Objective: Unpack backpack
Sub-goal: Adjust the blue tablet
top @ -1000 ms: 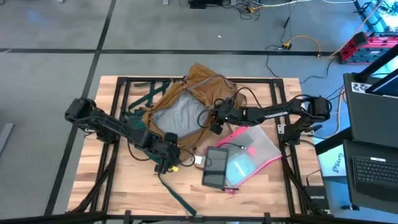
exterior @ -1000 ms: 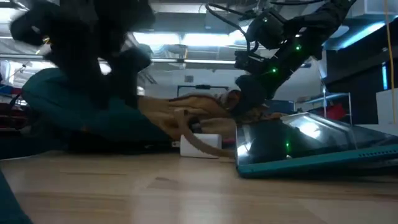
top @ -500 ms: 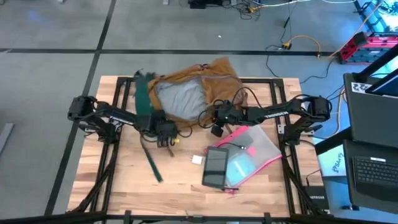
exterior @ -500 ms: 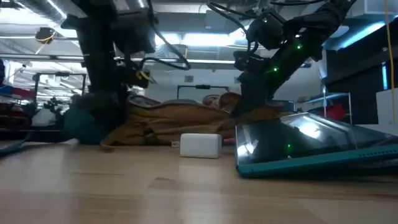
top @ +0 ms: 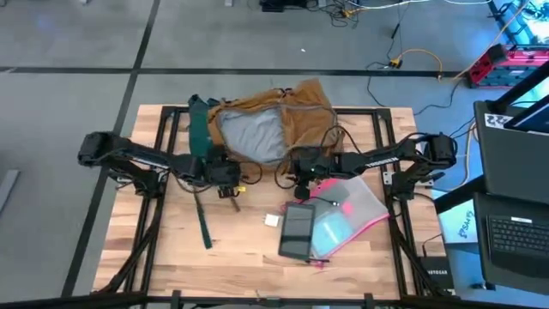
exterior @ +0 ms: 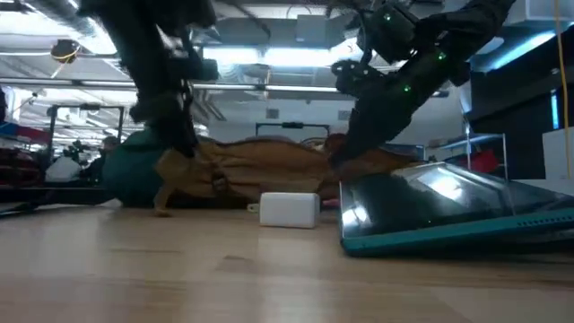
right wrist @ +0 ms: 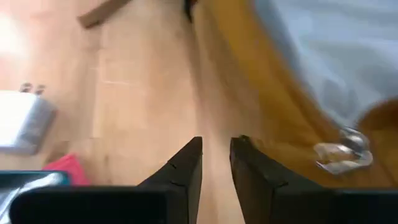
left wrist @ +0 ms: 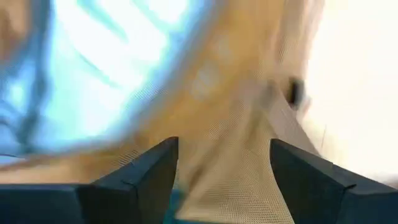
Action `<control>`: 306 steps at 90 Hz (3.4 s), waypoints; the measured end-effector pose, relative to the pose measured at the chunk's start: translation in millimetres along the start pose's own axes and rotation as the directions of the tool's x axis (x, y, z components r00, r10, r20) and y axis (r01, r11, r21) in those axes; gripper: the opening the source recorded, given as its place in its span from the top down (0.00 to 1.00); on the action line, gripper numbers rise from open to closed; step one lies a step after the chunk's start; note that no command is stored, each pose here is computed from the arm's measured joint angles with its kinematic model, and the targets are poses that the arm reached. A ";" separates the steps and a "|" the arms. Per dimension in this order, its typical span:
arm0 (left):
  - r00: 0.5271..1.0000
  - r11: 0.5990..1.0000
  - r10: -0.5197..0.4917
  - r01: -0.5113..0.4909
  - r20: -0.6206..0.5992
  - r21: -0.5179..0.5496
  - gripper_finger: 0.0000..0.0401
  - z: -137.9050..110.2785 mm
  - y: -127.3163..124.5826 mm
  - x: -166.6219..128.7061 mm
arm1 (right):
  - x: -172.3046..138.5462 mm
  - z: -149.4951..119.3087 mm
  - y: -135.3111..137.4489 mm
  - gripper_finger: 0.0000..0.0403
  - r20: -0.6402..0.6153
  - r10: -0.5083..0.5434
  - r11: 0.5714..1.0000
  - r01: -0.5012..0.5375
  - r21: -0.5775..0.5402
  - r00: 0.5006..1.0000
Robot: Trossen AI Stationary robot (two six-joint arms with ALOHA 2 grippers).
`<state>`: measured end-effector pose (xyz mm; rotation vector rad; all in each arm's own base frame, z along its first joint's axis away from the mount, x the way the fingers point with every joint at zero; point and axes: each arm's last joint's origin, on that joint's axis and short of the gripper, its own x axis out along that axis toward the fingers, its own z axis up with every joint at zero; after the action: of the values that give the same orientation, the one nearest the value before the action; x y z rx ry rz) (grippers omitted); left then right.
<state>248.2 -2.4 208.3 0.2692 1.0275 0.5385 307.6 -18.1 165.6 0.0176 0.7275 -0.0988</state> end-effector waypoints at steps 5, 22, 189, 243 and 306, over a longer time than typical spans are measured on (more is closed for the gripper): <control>0.999 1.000 0.004 -0.004 0.045 -0.011 0.41 1.4 1.3 -9.4 | -1.0 1.2 5.4 0.83 0.011 0.015 1.000 -0.014 -0.025 1.000; 0.973 0.999 -0.042 0.042 0.227 0.003 0.41 11.2 -5.6 -34.0 | -16.5 12.5 31.0 0.83 0.100 0.086 0.988 -0.072 -0.140 0.991; 0.686 0.916 -0.380 0.372 0.620 0.150 0.98 -0.9 -68.5 9.3 | -57.9 -96.5 115.6 0.99 -0.063 0.122 0.982 -0.111 0.155 0.991; 0.581 0.823 -0.550 0.501 0.600 0.268 0.98 -1.6 -74.7 4.9 | 5.9 -14.5 105.1 1.00 0.015 0.199 0.979 -0.197 -0.058 0.980; 0.468 0.754 -0.630 0.560 0.619 0.344 0.98 6.6 -105.7 27.0 | 14.7 -3.3 92.3 1.00 -0.139 -0.033 0.994 0.018 -0.111 0.990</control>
<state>296.2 -76.2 143.6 0.1512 0.3124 -0.2856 325.2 72.7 151.7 -0.0901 0.8734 -0.0829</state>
